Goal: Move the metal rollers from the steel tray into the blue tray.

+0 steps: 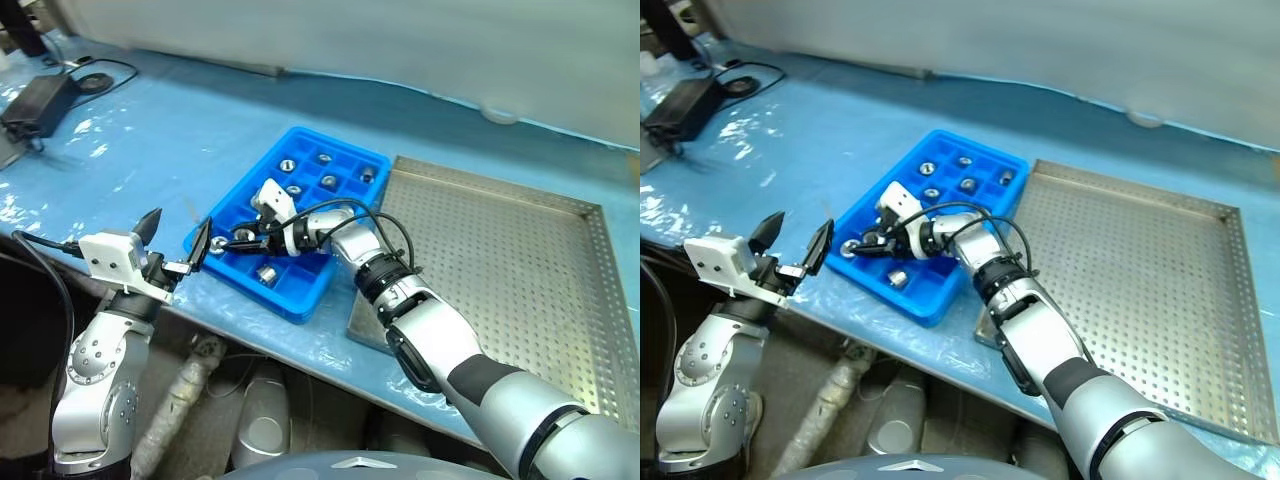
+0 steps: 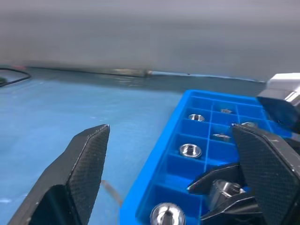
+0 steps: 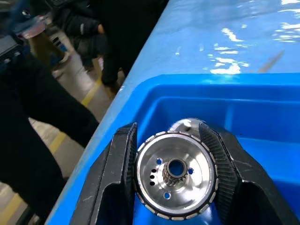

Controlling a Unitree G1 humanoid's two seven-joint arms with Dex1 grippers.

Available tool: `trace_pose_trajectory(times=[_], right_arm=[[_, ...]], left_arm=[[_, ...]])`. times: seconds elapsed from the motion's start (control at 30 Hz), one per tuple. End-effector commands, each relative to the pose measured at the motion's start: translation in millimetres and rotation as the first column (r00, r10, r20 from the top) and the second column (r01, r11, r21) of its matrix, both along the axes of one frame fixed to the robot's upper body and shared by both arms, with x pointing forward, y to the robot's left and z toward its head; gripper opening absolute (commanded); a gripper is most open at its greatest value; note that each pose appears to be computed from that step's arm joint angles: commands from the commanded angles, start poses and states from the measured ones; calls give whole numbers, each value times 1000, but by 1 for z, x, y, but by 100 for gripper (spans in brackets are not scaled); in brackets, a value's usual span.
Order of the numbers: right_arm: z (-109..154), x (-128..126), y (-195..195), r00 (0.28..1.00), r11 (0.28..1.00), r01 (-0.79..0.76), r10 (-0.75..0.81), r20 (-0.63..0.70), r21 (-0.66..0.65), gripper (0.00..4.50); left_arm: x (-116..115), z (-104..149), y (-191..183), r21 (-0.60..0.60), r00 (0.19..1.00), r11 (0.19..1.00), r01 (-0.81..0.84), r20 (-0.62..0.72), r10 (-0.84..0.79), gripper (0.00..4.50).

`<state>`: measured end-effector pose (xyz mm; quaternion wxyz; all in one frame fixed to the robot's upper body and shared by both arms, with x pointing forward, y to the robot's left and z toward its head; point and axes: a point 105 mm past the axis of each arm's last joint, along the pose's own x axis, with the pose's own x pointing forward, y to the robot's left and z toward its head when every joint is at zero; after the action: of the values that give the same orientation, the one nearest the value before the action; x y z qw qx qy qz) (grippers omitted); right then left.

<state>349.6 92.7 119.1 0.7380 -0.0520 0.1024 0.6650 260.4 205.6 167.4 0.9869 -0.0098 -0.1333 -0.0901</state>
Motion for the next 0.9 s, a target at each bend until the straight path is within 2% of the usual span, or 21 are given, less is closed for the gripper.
trace_pose_trajectory(times=[0.03,0.23,0.5,0.67,0.9], right_arm=[[18,2,6,998,999,-25,23,63,32,167],[29,17,-5,997,995,55,-59,47,80,167],[37,38,-36,985,985,149,-156,74,83,167],[37,45,-52,978,981,184,-189,88,67,167],[30,44,-54,978,981,187,-191,85,58,167]], left_arm=[[-7,13,-5,21,998,1000,-3,55,2,435],[1,13,-13,26,998,999,44,52,-46,435],[16,9,-28,28,991,992,126,41,-127,435],[22,7,-35,26,985,986,166,32,-167,435],[28,3,-44,41,977,976,213,18,-214,435]])
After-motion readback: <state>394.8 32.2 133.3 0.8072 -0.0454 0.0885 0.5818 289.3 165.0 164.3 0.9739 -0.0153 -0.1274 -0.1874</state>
